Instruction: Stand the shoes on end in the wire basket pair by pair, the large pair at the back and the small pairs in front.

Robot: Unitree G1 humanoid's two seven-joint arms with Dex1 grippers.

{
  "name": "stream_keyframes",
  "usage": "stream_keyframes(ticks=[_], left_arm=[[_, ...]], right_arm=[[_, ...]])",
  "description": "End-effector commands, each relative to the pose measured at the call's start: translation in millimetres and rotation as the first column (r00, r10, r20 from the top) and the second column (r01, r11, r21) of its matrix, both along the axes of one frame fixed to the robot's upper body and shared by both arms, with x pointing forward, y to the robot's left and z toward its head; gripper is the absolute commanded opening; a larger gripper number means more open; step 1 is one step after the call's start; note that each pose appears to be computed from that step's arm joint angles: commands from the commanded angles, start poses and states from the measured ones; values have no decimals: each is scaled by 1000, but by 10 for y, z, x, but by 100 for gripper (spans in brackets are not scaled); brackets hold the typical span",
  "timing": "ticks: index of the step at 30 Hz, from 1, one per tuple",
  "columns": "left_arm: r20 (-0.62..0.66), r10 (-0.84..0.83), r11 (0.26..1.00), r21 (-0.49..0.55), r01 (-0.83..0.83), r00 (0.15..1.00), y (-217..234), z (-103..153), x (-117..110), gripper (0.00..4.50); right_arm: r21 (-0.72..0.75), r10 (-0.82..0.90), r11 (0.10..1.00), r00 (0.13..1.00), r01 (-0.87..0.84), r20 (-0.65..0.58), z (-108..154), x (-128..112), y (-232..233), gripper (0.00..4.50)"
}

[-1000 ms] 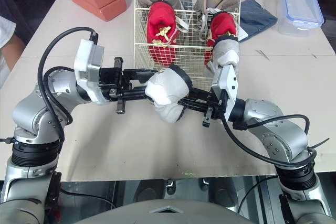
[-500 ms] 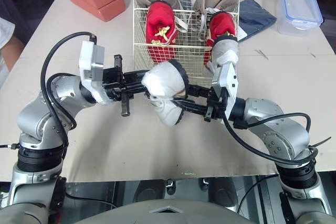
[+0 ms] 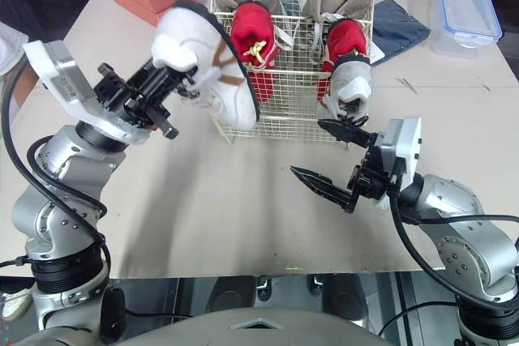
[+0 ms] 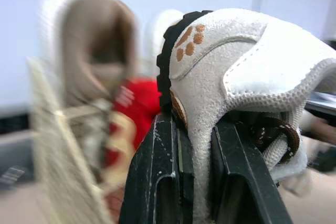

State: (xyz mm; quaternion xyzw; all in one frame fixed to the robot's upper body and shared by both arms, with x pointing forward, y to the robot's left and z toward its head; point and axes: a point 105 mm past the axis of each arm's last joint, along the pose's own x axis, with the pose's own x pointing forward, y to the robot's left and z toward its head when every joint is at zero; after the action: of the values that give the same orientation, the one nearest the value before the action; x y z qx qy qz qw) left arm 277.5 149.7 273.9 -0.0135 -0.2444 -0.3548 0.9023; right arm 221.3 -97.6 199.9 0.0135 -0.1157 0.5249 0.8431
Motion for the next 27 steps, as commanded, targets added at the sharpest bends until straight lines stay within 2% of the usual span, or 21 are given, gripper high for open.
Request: stream_keyframes(ticks=[1,13,22,27], left_arm=[[103,98,995,-9,-98,990,-7,154,15,7],[138,153,983,80,-165,978,-112,-22,122,7],[77,125,986,101,-132,989,-217,-336,124,7],[49,120,978,169,-126,992,-232,-609,77,7]], right_arm=[[33,-85,996,979,80,187,143,-18,-55,448],[72,-150,988,957,136,250,57,-142,-71,448],[94,-147,988,954,126,263,34,-152,-88,448],[101,-151,987,953,129,262,40,-135,-100,448]])
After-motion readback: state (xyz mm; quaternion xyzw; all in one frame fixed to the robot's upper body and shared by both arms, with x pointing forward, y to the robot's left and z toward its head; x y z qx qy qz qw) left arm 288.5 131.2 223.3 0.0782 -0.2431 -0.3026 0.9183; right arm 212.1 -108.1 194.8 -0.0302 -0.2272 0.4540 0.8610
